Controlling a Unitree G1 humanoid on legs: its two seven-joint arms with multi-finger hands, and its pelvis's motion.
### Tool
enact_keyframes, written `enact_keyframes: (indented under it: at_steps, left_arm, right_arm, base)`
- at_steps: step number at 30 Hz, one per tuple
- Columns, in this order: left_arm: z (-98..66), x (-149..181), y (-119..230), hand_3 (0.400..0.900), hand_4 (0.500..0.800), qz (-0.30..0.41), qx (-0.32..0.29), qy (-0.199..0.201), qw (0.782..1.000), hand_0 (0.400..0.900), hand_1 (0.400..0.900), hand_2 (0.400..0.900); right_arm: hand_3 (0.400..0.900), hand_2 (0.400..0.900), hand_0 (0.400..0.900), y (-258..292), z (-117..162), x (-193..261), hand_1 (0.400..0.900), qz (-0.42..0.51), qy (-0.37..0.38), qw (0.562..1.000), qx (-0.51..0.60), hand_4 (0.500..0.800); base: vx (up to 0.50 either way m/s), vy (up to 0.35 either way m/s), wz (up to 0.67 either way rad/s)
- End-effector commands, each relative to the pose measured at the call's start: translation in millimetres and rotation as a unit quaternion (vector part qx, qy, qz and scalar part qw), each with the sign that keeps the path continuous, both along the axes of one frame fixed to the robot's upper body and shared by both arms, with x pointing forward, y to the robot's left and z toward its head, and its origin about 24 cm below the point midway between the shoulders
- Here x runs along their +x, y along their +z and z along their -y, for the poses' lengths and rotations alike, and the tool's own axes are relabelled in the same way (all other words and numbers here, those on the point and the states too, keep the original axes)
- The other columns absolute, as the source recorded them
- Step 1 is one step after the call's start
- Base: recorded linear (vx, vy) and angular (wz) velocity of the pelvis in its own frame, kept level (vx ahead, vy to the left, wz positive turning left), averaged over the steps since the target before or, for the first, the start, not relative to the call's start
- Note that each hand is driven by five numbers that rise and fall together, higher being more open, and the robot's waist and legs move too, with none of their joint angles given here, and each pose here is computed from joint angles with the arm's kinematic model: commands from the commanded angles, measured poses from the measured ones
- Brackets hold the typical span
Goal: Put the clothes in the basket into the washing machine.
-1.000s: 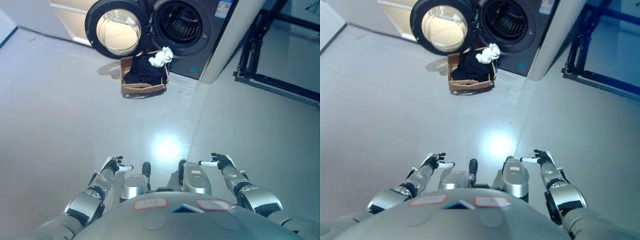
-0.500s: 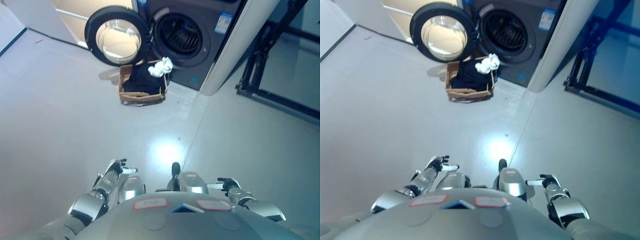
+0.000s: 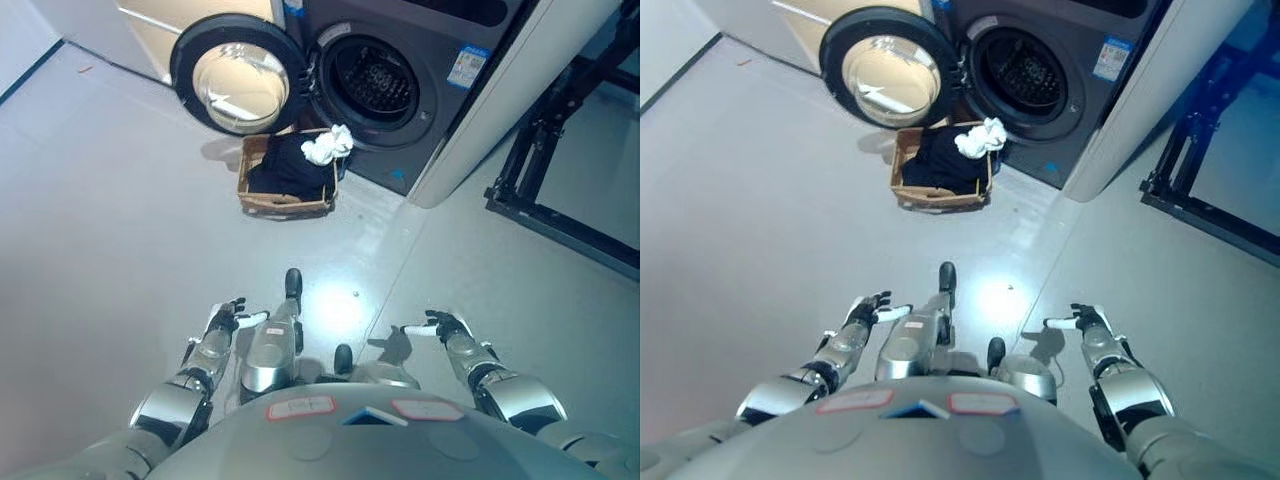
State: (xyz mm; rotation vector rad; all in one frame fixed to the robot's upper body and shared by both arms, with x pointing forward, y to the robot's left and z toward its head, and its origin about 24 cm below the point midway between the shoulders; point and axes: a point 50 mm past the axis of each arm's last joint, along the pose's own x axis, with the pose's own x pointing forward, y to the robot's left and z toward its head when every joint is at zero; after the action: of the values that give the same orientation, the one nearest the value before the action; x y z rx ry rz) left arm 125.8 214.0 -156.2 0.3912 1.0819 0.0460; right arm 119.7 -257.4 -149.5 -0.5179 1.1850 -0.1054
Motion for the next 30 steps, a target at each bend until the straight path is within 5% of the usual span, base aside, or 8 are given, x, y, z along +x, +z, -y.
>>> enact_keyframes:
  at_steps: [1,16,26,30]
  left_arm:
    - [-24.8,-32,-4,0.900,0.800,-0.053,0.043,0.005,0.998,0.900,0.900,0.900]
    - [-34.5,29,19,0.900,0.800,0.029,0.074,-0.054,0.995,0.900,0.900,0.900]
    - [-39.8,-18,3,0.900,0.800,-0.044,0.066,-0.021,0.997,0.900,0.900,0.900]
    - [-35.0,-22,1,0.900,0.800,-0.052,0.059,-0.035,0.996,0.900,0.900,0.900]
  right_arm:
    - [0.900,0.900,0.900,4,-4,14,0.900,0.039,0.014,0.999,0.002,0.800]
    - [0.900,0.900,0.900,11,-17,36,0.900,0.074,0.069,0.995,0.017,0.800]
    - [0.900,0.900,0.900,2,-14,13,0.900,0.037,0.036,0.998,0.037,0.800]
    - [0.900,0.900,0.900,8,-15,30,0.900,0.052,0.090,0.994,0.029,0.800]
  base:
    - [0.550,0.160,-0.47]
    - [0.416,0.106,0.51]
    - [0.207,-0.131,0.35]
    - [0.091,-0.086,0.18]
